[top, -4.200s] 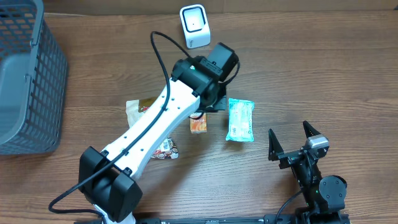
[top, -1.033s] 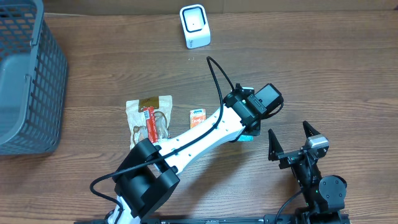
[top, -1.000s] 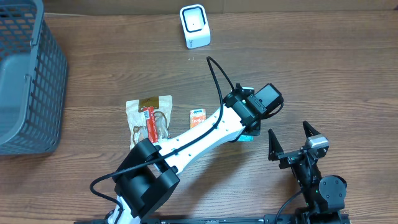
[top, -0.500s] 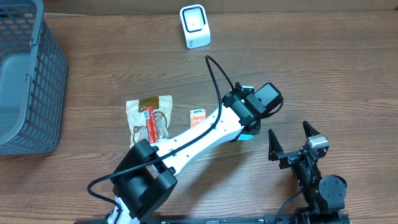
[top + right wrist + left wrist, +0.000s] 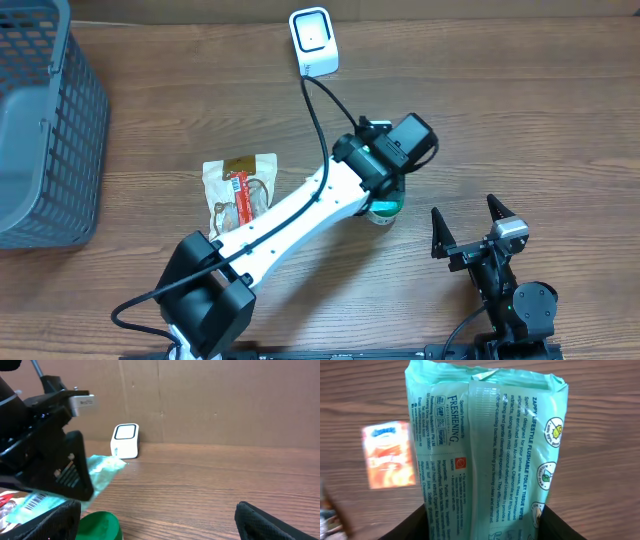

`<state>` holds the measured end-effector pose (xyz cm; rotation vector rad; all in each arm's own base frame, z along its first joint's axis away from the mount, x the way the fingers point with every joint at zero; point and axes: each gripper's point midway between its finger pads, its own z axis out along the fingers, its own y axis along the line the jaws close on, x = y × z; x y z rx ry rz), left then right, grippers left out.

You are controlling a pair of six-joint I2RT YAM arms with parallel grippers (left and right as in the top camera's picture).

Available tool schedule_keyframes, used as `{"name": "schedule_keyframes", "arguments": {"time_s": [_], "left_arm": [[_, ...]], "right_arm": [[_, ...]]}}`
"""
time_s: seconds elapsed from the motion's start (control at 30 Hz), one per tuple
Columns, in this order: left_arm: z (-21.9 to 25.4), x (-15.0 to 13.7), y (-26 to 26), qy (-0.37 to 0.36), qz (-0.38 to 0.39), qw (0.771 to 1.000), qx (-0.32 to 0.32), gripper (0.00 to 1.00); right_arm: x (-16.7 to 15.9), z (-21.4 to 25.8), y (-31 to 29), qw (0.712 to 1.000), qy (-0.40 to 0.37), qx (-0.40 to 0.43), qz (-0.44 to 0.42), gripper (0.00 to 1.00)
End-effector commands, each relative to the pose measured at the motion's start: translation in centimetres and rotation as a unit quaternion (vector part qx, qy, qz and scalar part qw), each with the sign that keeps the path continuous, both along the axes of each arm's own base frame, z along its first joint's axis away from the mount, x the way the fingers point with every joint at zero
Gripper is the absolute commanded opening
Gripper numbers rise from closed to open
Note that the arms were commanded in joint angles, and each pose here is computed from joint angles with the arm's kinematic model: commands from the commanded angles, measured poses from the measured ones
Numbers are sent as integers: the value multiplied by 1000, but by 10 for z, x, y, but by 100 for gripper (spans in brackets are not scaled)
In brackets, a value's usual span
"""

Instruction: Scan the item barcode

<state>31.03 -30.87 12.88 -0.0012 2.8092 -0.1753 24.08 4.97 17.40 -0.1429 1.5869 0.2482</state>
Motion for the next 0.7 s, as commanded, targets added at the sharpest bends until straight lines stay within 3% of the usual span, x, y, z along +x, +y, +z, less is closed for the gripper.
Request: {"name": "schedule_keyframes", "arguments": {"time_s": [0.0, 0.23, 0.67], "left_arm": [[20, 11, 21, -9, 30, 1000, -5, 47], [12, 8, 61, 16, 58, 997, 54, 47], [-29, -13, 65, 59, 58, 995, 63, 48]], "right_arm": [[0, -2, -2, 1000, -2, 2, -4, 100], [0, -2, -2, 1000, -2, 2, -4, 100], [0, -2, -2, 1000, -2, 2, -4, 100]]}}
